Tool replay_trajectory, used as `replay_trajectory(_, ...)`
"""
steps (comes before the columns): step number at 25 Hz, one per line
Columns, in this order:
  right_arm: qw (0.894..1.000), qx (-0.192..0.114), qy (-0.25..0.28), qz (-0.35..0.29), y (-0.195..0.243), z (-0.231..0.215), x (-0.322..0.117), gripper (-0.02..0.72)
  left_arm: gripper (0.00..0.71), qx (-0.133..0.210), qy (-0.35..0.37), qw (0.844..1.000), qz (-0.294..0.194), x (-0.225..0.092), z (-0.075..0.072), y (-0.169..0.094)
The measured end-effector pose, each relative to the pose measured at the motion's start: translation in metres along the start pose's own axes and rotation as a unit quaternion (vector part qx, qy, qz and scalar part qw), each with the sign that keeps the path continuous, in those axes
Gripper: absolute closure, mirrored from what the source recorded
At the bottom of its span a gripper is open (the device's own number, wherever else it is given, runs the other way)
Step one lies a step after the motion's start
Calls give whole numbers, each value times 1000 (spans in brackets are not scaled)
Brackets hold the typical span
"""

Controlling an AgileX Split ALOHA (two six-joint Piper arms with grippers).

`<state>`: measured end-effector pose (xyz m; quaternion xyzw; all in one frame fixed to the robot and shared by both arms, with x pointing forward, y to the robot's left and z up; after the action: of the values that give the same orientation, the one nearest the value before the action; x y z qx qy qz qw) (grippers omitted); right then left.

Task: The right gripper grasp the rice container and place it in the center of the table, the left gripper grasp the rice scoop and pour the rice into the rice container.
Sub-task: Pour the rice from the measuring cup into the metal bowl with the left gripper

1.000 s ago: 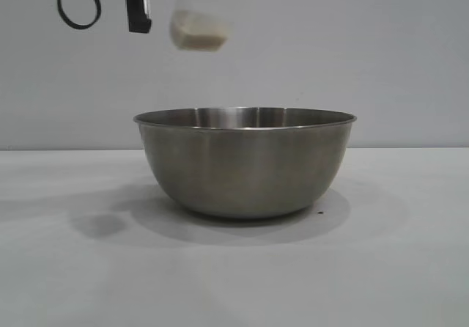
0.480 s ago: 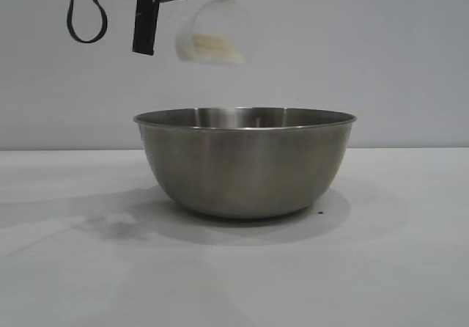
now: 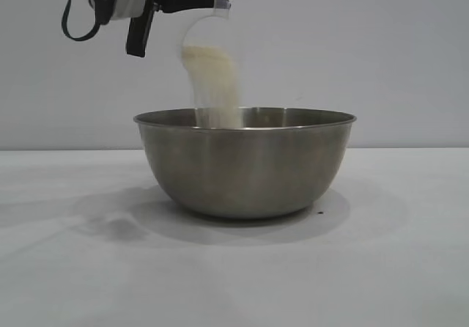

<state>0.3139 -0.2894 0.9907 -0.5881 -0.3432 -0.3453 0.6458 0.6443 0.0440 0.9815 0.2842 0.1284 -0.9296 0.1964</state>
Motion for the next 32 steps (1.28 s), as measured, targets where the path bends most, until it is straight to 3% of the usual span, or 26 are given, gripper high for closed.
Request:
replay_trajectory(12,1000,0,0,0,0,0,0,279,710,20,123,992,-6,8,12,7)
replay_trajectory(22,1000,0,0,0,0,0,0,279,710,34,246,968,-13,18,21,14)
replay_trajectory(32,1000,0,0,0,0,0,0,279,710,56,303,951,-14,24,30,16)
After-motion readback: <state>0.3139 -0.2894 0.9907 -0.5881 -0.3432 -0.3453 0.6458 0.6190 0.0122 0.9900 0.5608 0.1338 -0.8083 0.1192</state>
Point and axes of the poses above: a point on each arm's last joint axis where the gripper is mounted, y pointing out along that axis toward the gripper, z along the wrist's bending axis when the last joint is at zero, x = y × z, the point moved 10 cm from there along y, pointing out along that axis toward the gripper, and after that the axes turned 4 degrees about y, right-handed, at the moved point
